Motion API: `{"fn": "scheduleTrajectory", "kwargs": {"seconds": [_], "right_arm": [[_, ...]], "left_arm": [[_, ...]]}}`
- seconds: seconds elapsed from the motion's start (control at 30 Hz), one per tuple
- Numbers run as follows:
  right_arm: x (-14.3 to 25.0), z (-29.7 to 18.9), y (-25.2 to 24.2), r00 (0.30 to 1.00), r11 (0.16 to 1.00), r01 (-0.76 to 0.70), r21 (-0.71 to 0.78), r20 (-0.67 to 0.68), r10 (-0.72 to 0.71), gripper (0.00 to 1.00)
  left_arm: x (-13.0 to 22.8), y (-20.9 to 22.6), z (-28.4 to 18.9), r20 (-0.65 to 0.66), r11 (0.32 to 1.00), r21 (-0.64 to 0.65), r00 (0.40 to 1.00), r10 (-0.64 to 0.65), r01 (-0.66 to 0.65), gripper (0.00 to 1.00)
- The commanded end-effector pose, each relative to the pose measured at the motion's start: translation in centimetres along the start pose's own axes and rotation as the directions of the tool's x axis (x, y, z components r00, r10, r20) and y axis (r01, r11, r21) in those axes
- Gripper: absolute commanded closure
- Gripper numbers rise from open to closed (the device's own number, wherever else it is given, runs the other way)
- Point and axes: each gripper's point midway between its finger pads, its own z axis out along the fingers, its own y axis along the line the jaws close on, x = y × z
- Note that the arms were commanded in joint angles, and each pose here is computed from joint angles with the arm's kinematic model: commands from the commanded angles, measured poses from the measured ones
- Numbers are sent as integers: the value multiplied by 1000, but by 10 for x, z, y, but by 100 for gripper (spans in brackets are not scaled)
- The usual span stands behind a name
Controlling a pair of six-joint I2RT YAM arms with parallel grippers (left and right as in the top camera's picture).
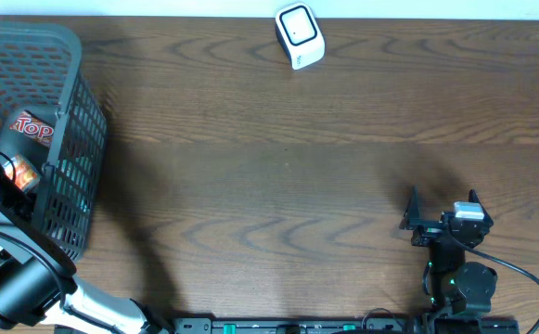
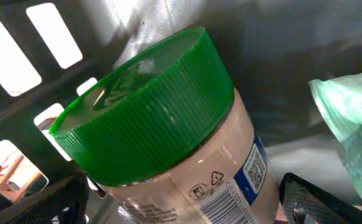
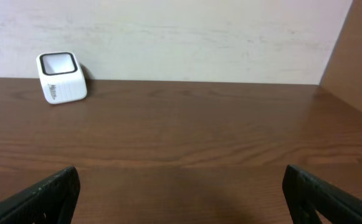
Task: Scan the item barcode
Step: 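Reach the left gripper into the basket toward the green-lidded jar, then grasp the green-lidded jar with the left gripper and lift it out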
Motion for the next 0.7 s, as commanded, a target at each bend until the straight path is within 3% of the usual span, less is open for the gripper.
{"fn": "scheduleTrajectory", "kwargs": {"seconds": [0.0,0.37,0.57,0.67], "right_arm": [[0,0,2,1000,1000,8,-7,1,-8,1],[0,0,2,1000,1000,8,-7,1,-8,1],[0,0,2,1000,1000,8,-7,1,-8,1],[0,0,2,1000,1000,8,-7,1,-8,1]], "left_arm": [[-1,4,-4,23,998,1,998,-61,61,2],[-9,-3,19,53,970,33,969,-243,241,1],[-18,-2,18,100,967,31,962,-255,254,27],[-24,5,17,137,966,1,957,-255,258,30]]}}
